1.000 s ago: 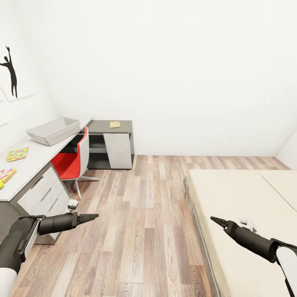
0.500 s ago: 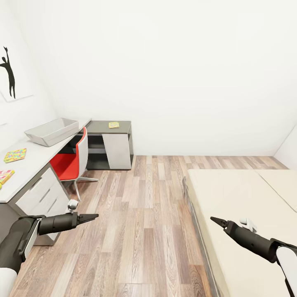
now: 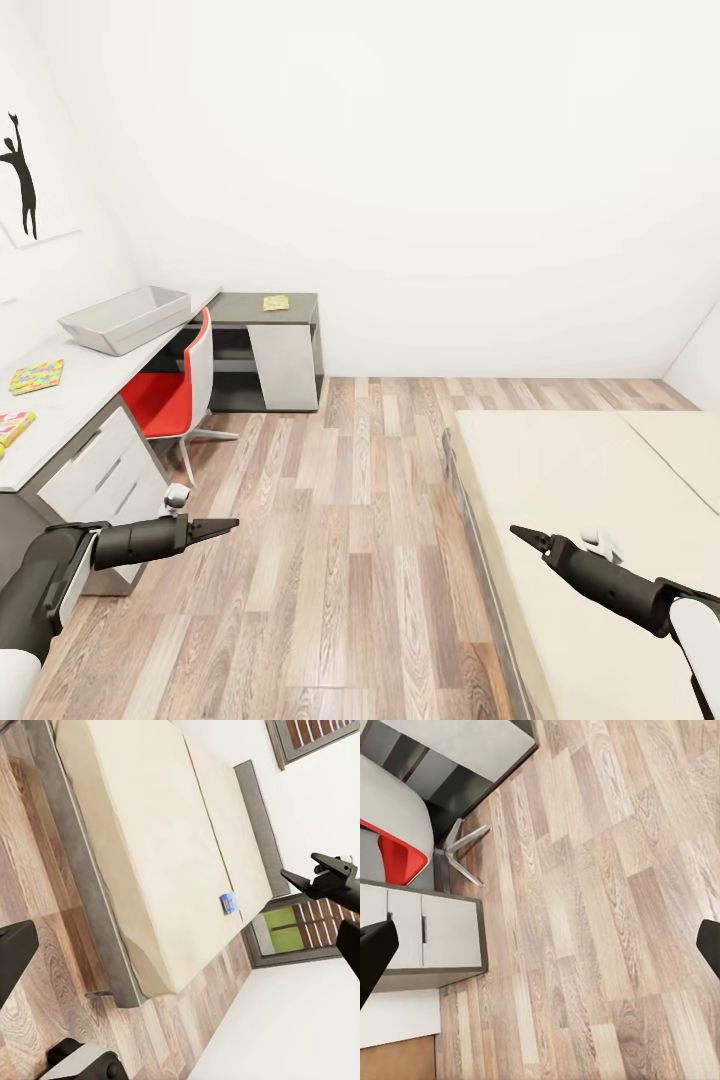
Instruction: Put all the toys in the child's room - the three board games (two on the bed and one on the table), the two jigsaw puzzles on the table, and the tennis ball on the table - inside the toy box on the table in the child's room.
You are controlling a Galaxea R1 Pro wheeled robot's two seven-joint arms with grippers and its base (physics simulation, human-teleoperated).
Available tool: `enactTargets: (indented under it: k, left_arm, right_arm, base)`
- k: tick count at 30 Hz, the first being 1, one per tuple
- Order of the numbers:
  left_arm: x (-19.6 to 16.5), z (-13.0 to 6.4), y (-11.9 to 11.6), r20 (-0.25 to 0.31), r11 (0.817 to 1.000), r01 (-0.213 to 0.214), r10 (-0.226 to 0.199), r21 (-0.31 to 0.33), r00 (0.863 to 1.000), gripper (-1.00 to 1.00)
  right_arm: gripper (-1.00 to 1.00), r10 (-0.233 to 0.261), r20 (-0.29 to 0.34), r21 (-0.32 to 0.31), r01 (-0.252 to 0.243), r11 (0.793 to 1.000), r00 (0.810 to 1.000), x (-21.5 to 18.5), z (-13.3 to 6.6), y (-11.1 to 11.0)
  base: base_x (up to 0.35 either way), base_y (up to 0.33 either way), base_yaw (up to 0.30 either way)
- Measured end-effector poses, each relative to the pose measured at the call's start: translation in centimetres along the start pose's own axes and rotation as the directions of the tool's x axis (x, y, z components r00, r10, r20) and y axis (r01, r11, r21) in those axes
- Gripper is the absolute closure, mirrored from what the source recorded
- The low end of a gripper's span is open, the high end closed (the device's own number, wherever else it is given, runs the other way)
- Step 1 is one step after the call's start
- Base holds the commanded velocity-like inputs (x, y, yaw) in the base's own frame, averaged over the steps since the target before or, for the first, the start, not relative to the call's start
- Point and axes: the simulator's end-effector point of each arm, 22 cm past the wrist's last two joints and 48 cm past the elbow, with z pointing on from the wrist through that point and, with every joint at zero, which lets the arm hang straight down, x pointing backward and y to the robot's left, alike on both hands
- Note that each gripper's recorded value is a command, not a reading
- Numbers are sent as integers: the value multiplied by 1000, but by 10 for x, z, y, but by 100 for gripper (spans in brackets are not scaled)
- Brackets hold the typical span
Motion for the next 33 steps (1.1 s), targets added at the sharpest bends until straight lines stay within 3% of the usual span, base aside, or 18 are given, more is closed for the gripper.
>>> enactTargets:
  k: [25, 33]
  left_arm:
    - [0, 0, 0, 0, 1000, 0, 0, 0, 1000, -100]
    - [0, 0, 0, 0, 1000, 0, 0, 0, 1000, -100]
  right_arm:
    - [-100, -1, 1, 1, 1, 1000, 1000, 0, 0, 0]
    - [-100, -1, 1, 1, 1, 1000, 1000, 0, 0, 0]
  base:
    - [0, -1, -38]
    - [0, -140, 0]
